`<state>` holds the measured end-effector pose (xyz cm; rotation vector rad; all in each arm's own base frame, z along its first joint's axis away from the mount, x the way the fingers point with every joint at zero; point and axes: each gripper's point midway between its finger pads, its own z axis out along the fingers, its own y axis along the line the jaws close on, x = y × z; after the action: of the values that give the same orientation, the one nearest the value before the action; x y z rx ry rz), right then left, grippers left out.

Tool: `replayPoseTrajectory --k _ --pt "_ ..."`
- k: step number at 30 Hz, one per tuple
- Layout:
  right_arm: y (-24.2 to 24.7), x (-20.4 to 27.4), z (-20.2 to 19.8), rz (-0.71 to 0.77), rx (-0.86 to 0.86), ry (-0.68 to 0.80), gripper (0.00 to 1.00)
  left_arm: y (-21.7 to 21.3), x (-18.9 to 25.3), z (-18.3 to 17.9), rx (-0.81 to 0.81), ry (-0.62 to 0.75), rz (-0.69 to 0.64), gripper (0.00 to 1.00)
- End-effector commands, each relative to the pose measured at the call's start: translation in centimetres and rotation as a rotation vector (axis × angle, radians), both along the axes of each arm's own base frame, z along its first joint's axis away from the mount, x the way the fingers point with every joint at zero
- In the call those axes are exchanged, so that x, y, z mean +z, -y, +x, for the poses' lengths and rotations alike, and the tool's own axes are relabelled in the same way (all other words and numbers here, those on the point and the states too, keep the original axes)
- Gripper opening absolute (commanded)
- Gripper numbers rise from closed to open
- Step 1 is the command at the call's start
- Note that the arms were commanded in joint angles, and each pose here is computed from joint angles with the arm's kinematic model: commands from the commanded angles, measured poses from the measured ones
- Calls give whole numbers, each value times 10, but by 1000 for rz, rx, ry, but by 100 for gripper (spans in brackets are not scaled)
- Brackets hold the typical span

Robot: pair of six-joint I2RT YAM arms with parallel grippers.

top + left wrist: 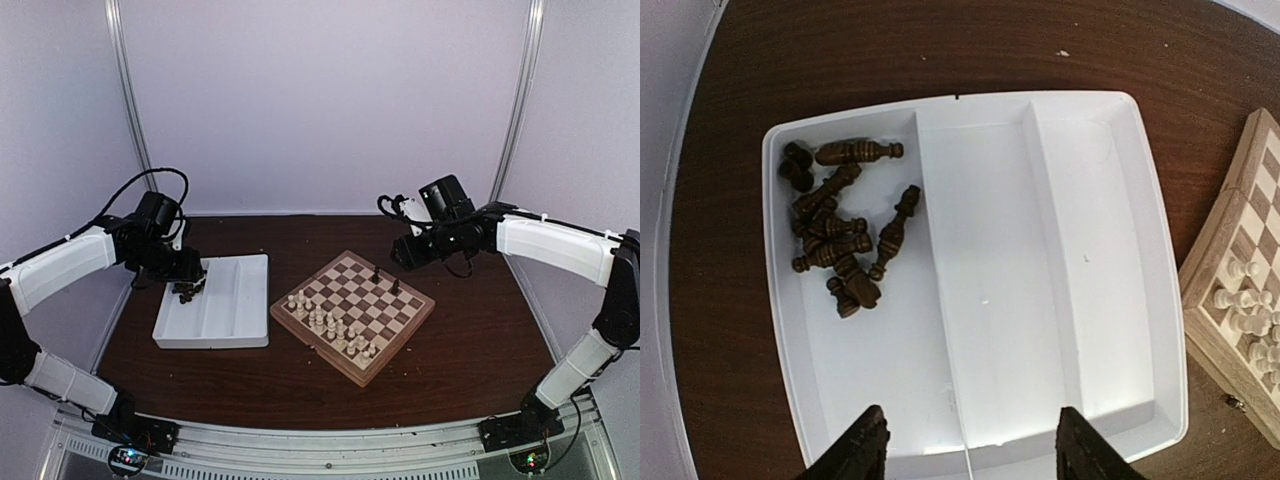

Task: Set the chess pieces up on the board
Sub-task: Pick up the chess piece from the storage box.

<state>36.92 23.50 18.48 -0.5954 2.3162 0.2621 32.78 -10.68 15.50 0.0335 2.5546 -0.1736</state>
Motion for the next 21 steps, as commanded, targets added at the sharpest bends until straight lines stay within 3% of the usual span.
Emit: replayPoseTrajectory --k 1,7,21 --pt "1 20 6 76 -13 116 57 -22 -2 8 50 -13 84 57" --pt "11 15 11 72 -52 205 57 -45 -13 26 133 -50 49 53" --pt "24 3 6 157 -103 357 57 -58 -45 52 200 -134 149 45"
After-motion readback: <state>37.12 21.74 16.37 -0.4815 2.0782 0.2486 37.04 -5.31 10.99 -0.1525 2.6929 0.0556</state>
